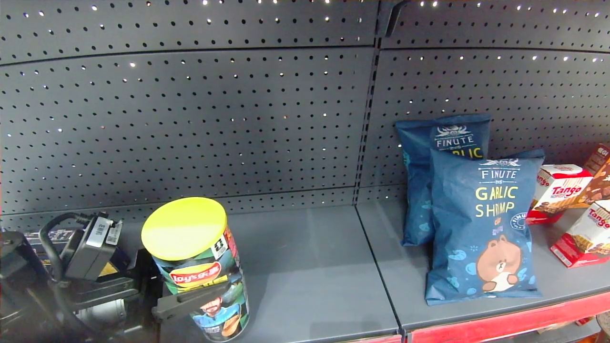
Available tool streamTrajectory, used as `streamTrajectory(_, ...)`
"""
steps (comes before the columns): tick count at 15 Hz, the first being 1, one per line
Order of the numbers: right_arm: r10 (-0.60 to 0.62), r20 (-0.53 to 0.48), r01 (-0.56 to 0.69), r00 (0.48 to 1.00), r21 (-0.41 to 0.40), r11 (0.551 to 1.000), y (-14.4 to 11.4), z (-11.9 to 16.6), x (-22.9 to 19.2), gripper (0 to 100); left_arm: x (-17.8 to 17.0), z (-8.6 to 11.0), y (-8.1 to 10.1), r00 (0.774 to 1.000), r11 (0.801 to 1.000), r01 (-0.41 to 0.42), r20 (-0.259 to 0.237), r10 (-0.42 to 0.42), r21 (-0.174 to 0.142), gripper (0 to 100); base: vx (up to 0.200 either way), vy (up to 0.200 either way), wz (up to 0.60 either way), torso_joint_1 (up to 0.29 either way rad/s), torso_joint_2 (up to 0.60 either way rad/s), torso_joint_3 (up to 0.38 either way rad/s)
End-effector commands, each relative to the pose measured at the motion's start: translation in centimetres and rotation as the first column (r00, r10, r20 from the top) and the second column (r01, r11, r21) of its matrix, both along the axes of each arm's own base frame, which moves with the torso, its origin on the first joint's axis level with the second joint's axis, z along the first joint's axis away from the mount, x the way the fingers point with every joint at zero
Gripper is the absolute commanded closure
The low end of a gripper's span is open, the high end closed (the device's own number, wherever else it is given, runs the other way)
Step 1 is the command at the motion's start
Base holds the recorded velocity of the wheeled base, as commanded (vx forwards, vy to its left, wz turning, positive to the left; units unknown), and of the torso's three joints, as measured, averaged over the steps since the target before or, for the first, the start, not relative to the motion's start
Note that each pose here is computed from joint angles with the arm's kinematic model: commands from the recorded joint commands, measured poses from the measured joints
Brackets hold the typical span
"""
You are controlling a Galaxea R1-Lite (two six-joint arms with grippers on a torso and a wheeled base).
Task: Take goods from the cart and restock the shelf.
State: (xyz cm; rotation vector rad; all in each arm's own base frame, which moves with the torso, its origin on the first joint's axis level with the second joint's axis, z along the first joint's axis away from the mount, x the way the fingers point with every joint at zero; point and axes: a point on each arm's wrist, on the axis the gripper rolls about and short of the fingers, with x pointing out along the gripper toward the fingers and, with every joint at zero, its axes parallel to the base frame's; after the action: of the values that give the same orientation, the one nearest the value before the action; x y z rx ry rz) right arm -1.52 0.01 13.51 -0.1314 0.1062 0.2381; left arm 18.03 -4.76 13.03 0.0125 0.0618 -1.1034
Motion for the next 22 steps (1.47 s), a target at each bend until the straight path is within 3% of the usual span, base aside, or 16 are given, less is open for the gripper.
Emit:
streamTrajectory(1,0.001,0.0,-0.001,1.0,-0.001,1.0,0.0,0.0,0.0,100,0.7,-1.0,-0.1,0.999,1.0,-0.001,-0.036,0.001,0.006,100,0.0,0.0,0.0,0.0,0.0,0.0)
streamTrajectory(11,-0.004,-0.002,0.004,1.0,-0.001,1.0,0.0,-0.1,0.0,100,2.9,-3.3,-0.4,0.997,1.0,-0.002,-0.083,0.003,0.013,100,0.0,0.0,0.0,0.0,0.0,0.0)
streamTrajectory(15,-0.004,-0.005,0.004,1.0,-0.001,1.0,0.0,-0.1,0.0,100,3.1,-3.4,-0.5,0.996,1.0,-0.002,-0.084,0.003,0.014,100,0.0,0.0,0.0,0.0,0.0,0.0)
streamTrajectory(16,-0.004,-0.006,0.004,1.0,-0.001,1.0,0.0,-0.2,0.0,100,3.1,-3.4,-0.5,0.996,1.0,-0.003,-0.084,0.004,0.014,0,0.0,0.0,0.0,0.0,0.0,0.0)
streamTrajectory(22,-0.004,-0.009,0.004,1.0,-0.002,1.0,0.0,-0.3,0.1,100,2.6,-3.3,-0.4,0.996,1.0,-0.002,-0.084,0.003,0.014,0,0.0,0.0,0.0,0.0,0.0,0.0)
